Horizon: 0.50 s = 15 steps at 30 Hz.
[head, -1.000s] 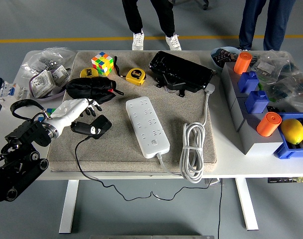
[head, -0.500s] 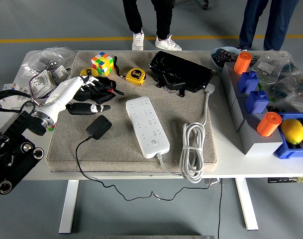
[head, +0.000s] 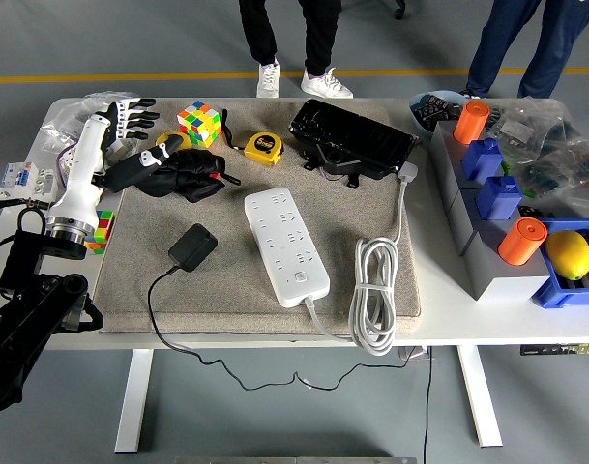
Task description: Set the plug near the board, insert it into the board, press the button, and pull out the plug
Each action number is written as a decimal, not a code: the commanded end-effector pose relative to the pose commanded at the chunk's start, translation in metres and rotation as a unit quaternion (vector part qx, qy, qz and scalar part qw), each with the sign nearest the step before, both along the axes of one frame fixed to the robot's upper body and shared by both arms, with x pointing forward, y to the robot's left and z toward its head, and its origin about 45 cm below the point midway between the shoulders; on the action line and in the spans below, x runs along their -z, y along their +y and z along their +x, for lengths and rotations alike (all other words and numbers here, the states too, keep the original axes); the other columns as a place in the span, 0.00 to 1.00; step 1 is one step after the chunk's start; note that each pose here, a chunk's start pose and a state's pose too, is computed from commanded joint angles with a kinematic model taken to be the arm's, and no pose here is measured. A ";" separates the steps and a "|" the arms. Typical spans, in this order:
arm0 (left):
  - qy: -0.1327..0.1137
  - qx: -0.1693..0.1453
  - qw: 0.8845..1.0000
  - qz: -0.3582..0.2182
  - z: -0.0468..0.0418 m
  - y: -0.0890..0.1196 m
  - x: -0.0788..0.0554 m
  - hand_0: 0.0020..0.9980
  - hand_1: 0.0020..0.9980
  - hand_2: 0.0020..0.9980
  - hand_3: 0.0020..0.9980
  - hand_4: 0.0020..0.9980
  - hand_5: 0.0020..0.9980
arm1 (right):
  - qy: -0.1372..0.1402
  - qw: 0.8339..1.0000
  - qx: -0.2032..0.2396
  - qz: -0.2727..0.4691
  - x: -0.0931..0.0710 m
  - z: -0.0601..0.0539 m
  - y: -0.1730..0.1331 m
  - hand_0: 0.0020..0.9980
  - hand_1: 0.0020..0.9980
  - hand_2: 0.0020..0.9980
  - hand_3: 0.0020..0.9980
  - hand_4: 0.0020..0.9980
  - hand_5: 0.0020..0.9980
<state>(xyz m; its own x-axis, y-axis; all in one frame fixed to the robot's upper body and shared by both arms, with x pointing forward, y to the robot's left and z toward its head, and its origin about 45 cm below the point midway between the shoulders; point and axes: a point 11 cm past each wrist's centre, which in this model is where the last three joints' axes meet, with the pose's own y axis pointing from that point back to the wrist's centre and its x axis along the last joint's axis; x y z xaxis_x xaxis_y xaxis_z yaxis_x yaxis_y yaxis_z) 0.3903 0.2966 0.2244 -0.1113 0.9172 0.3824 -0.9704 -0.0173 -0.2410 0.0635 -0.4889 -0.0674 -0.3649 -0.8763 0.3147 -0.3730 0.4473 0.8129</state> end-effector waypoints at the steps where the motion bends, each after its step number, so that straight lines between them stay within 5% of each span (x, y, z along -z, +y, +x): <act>1: -0.001 -0.005 1.000 -0.007 0.0003 0.003 -0.001 0.55 0.65 0.67 0.66 0.96 0.43 | 0.001 1.000 0.001 0.000 0.000 0.000 0.000 0.61 0.61 0.56 0.55 0.76 0.23; 15: -0.007 -0.029 0.999 -0.027 0.0036 0.018 -0.008 0.54 0.64 0.64 0.64 0.93 0.40 | 0.009 1.000 0.010 0.001 0.000 0.001 -0.003 0.61 0.61 0.56 0.55 0.76 0.24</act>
